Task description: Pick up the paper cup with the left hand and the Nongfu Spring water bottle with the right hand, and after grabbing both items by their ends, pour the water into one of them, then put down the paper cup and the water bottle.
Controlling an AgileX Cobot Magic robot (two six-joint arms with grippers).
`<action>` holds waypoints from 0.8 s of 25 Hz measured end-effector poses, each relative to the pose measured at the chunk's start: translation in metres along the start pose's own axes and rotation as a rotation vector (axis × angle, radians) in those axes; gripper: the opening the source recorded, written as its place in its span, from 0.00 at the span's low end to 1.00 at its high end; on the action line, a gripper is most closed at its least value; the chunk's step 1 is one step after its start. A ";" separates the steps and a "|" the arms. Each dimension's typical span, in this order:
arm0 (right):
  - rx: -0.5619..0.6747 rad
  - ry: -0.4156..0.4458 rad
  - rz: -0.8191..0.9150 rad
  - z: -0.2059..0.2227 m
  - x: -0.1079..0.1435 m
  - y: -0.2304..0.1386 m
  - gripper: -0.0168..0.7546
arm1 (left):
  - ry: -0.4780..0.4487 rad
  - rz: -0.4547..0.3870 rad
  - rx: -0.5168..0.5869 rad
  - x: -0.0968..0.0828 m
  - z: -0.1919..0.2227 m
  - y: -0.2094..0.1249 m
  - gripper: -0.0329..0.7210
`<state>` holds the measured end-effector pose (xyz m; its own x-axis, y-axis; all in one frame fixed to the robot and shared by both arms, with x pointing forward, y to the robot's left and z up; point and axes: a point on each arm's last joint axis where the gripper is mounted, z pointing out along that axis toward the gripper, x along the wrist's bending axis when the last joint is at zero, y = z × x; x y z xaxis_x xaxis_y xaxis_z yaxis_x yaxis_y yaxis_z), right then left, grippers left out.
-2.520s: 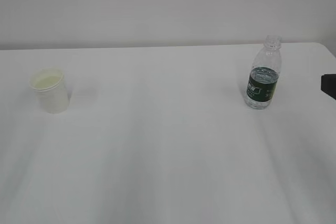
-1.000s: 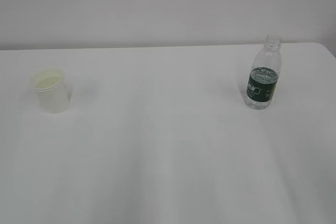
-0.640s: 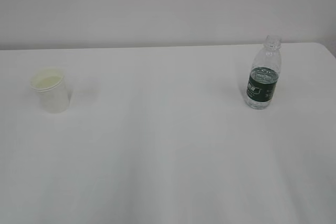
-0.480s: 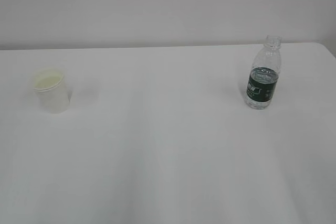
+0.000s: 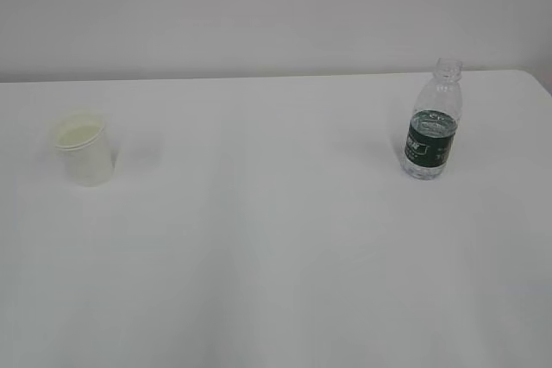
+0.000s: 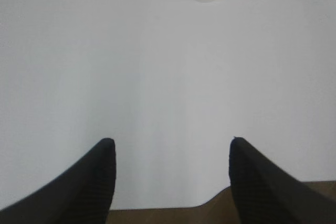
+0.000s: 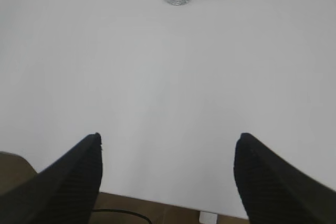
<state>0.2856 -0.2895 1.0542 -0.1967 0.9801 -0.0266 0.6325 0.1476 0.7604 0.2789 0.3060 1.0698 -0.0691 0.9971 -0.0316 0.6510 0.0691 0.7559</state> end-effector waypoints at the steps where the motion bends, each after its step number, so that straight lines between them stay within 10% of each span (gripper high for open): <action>1: -0.007 0.000 0.001 -0.002 0.000 -0.001 0.79 | -0.003 -0.002 -0.025 0.001 -0.004 -0.002 0.68; 11: -0.083 -0.004 0.005 -0.017 0.001 -0.013 0.79 | -0.029 -0.022 -0.270 0.006 -0.040 -0.031 0.66; 20: -0.153 -0.007 0.004 -0.031 0.002 -0.026 0.79 | -0.040 -0.026 -0.257 0.006 -0.035 -0.037 0.65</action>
<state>0.2452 -0.2952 1.0548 -0.1890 0.9816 -0.0273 0.5114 0.1221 0.8506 0.2280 0.3079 1.0642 -0.0499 0.9959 -0.0752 0.4357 0.0894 0.8956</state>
